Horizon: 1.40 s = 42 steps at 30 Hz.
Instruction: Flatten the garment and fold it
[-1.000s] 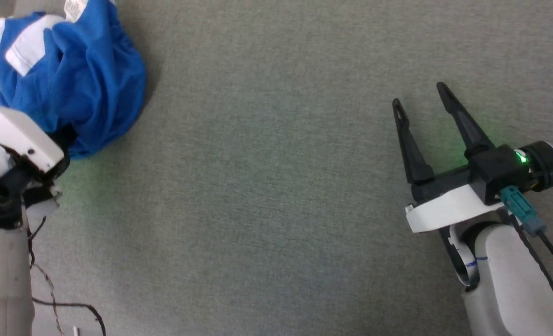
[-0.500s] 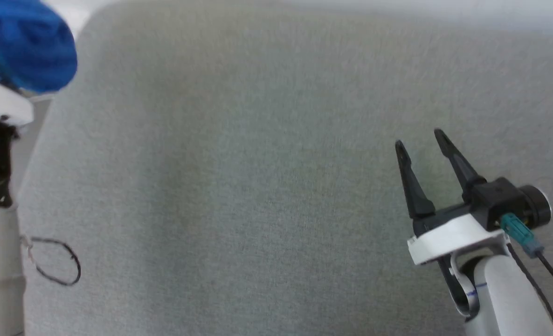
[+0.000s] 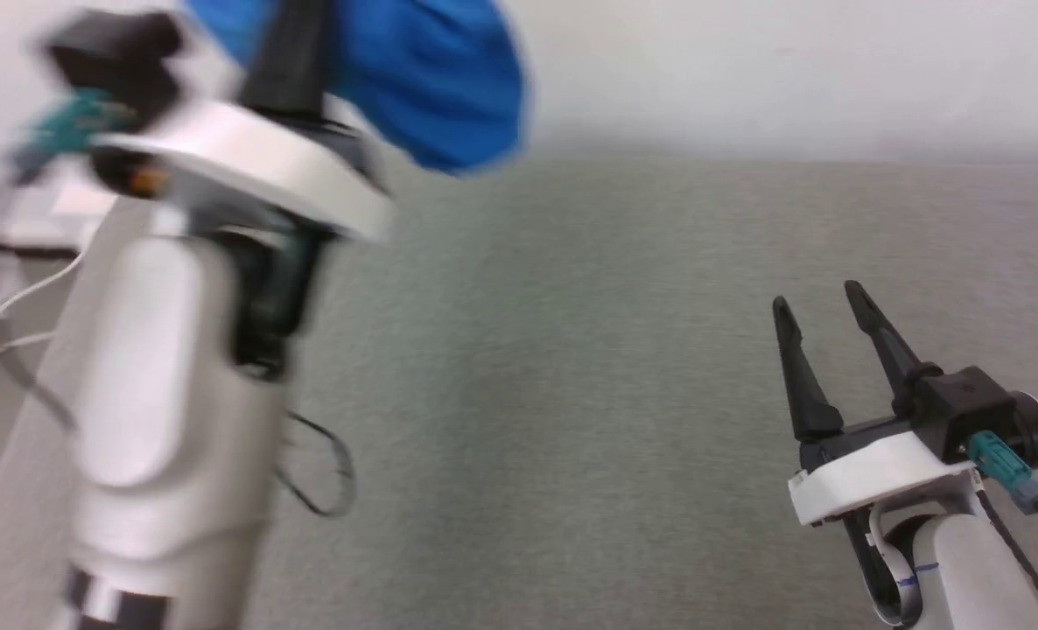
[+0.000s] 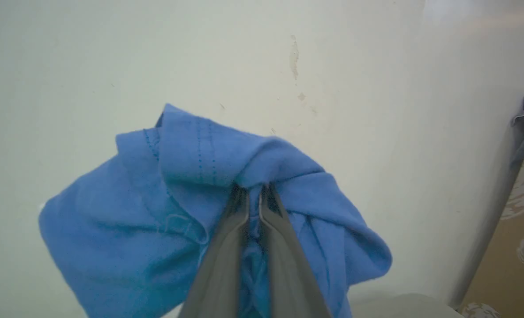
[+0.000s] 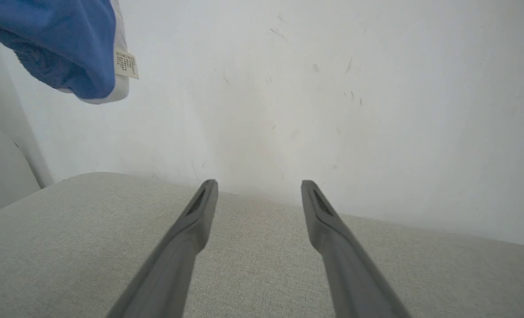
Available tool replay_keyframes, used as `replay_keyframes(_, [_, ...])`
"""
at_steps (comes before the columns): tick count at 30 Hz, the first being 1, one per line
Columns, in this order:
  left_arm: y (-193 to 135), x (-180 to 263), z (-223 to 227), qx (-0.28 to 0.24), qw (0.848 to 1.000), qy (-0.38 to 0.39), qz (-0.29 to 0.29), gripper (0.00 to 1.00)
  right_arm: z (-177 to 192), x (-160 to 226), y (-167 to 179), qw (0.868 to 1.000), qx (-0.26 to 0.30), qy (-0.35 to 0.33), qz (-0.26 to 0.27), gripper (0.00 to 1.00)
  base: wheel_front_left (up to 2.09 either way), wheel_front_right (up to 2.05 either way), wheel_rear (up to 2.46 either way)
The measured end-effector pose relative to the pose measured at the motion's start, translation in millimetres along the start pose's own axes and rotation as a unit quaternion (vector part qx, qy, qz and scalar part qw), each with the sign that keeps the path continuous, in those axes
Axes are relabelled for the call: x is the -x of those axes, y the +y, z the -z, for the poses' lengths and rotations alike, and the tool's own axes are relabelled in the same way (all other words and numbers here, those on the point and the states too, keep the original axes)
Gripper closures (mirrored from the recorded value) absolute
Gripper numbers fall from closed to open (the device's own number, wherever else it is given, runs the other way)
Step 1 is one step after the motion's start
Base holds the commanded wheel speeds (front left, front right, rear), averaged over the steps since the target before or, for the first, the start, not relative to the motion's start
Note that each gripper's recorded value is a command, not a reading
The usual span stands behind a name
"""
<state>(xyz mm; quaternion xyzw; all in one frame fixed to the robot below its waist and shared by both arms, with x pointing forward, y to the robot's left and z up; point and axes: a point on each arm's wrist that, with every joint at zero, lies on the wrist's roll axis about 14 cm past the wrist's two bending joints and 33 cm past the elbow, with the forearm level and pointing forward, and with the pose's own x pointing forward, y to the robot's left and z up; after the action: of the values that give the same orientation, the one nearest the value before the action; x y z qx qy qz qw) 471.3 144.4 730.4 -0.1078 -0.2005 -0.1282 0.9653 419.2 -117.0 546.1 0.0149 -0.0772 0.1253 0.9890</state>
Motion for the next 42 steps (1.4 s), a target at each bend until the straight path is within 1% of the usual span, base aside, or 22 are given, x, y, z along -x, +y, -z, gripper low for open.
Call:
replay_keyframes(3, [-56.3,-2.7,35.5,0.042,0.996,0.049,0.065,1.0,-8.0,12.0,-18.3,1.0,0.008,-0.005,0.028,0.0,0.0,0.0,0.0])
replay_keyframes(4, [-73.9,0.7,56.2,0.057,0.991,0.081,0.086,1.0,-10.1,16.0,-23.9,0.999,0.011,-0.006,0.037,0.0,0.0,0.0,0.0])
replay_keyframes(6, [-104.8,15.8,105.1,0.087,0.975,0.164,0.122,1.0,-12.7,23.9,-35.8,0.998,0.016,-0.006,0.055,0.0,0.0,0.0,0.0])
replay_keyframes(8, [-128.6,42.8,159.9,0.087,0.948,0.264,0.152,1.0,-14.0,31.4,-44.9,0.997,0.02,-0.005,0.07,0.0,0.0,0.0,0.0])
replay_keyframes(10, [-142.8,74.1,206.1,0.086,0.916,0.353,0.17,1.0,-15.1,38.0,-52.5,0.996,0.023,-0.004,0.083,0.0,0.0,0.0,0.0])
replay_keyframes(14, [-155.4,137.2,272.9,0.072,0.842,0.5,0.19,1.0,-14.1,50.5,-67.6,0.994,0.029,0.003,0.108,0.0,0.0,0.0,0.0])
replay_keyframes(15, [-155.6,151.3,284.7,0.07,0.824,0.529,0.191,0.95,-13.5,53.0,-70.5,0.993,0.03,0.004,0.113,0.0,0.0,0.0,0.0])
replay_keyframes(16, [-155.2,161.6,293.0,0.071,0.811,0.549,0.189,0.56,-12.9,55.1,-73.1,0.993,0.031,0.007,0.117,0.0,0.0,0.0,0.0])
replay_keyframes(17, [-154.8,168.7,298.7,0.07,0.802,0.562,0.187,0.0,-11.7,57.0,-75.4,0.992,0.031,0.01,0.121,0.0,0.0,0.0,0.0])
replay_keyframes(18, [-154.1,172.3,302.3,0.071,0.798,0.569,0.185,0.0,-10.6,58.3,-77.2,0.992,0.032,0.013,0.124,0.0,0.0,0.0,0.0])
replay_keyframes(19, [-153.6,172.9,303.6,0.073,0.797,0.571,0.182,0.0,-9.3,59.0,-78.1,0.991,0.032,0.015,0.126,0.0,0.0,0.0,0.0])
replay_keyframes(21, [-148.9,167.9,302.4,0.08,0.807,0.561,0.168,0.0,-5.6,58.8,-77.0,0.992,0.031,0.023,0.124,0.0,0.0,0.0,0.0])
replay_keyframes(22, [-145.1,163.2,299.9,0.087,0.816,0.549,0.157,0.0,-4.3,58.0,-75.1,0.992,0.031,0.025,0.121,0.0,0.0,0.0,0.0])
replay_keyframes(23, [-140.5,156.6,295.7,0.097,0.829,0.531,0.143,0.0,-2.8,57.1,-72.7,0.992,0.031,0.027,0.117,0.0,0.0,0.0,0.0])
replay_keyframes(25, [-130.8,141.9,282.3,0.119,0.86,0.483,0.117,0.0,-1.8,54.7,-67.6,0.993,0.029,0.029,0.109,0.0,0.0,0.0,0.0])
replay_keyframes(28, [-103.6,112.8,246.9,0.138,0.918,0.367,0.059,0.0,-3.8,49.8,-59.6,0.995,0.027,0.026,0.097,0.0,0.0,0.0,0.0])
replay_keyframes(30, [-77.8,101.5,221.5,0.124,0.949,0.29,0.02,0.0,-5.2,46.2,-53.3,0.996,0.027,0.025,0.087,0.0,0.0,0.0,0.0])
replay_keyframes(32, [-50.5,101.9,199.6,0.098,0.969,0.227,-0.018,0.0,-7.0,42.0,-45.9,0.997,0.028,0.022,0.075,0.0,0.0,0.0,0.0])
replay_keyframes(34, [-25.9,110.7,182.3,0.071,0.98,0.181,-0.053,0.0,-8.3,37.0,-35.9,0.998,0.03,0.022,0.059,0.0,0.0,0.0,0.0])
replay_keyframes(36, [-6.9,124.5,172.5,0.046,0.983,0.161,-0.078,0.0,-7.8,31.6,-23.1,0.998,0.034,0.026,0.039,0.0,0.0,0.0,0.0])
replay_keyframes(40, [24.1,149.4,157.4,0.006,0.982,0.144,-0.125,0.0,7.1,20.8,18.9,0.996,0.042,0.069,-0.026,0.0,0.0,0.0,0.0])
replay_keyframes(42, [37.5,158.9,149.9,-0.008,0.979,0.136,-0.149,0.0,24.0,16.8,46.2,0.99,0.053,0.114,-0.07,0.0,0.0,0.0,0.0])
